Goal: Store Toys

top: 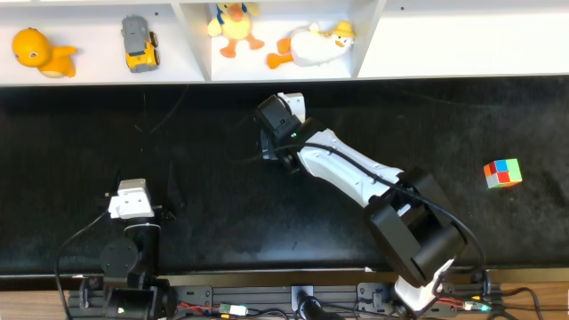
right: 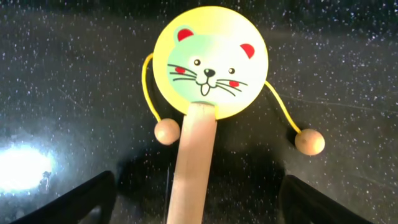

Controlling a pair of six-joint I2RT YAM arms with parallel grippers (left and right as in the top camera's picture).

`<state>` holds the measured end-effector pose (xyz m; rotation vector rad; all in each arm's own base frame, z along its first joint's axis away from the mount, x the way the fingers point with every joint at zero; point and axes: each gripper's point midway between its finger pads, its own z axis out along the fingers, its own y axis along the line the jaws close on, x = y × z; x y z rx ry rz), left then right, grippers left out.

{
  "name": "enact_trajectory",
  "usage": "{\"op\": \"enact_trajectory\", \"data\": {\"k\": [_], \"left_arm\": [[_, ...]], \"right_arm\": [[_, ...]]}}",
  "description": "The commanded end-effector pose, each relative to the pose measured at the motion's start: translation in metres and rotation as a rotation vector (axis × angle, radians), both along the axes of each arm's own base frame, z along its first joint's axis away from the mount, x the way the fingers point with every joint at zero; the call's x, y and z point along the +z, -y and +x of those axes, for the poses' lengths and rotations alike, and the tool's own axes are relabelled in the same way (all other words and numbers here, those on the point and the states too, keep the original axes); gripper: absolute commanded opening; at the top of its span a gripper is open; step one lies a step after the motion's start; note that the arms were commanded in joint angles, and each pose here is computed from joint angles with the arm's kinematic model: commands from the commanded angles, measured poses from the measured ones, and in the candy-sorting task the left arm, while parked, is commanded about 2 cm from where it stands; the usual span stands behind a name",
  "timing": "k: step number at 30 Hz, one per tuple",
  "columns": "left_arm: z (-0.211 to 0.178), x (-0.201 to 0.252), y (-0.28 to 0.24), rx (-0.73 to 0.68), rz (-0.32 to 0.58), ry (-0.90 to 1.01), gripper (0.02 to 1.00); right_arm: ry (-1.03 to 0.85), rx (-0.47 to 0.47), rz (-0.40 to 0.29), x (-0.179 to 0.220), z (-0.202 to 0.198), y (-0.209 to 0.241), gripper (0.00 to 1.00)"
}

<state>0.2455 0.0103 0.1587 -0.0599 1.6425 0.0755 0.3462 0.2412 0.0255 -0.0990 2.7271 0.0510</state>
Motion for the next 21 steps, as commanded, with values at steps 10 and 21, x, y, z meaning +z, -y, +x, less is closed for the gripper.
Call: {"op": "enact_trajectory", "data": {"k": [10, 21], "left_arm": [[-0.0004, 0.0004, -0.0022, 0.010, 0.012, 0.005, 0.998], [-0.0004, 0.0003, -0.0022, 0.010, 0.012, 0.004, 0.998]], "right_arm": [[-0.022, 0.013, 0.016, -0.0063, -0.0001, -0.0081, 0.432], [-0.025, 0.019, 0.032, -0.0061, -0.0004, -0.0114, 0.272]]}}
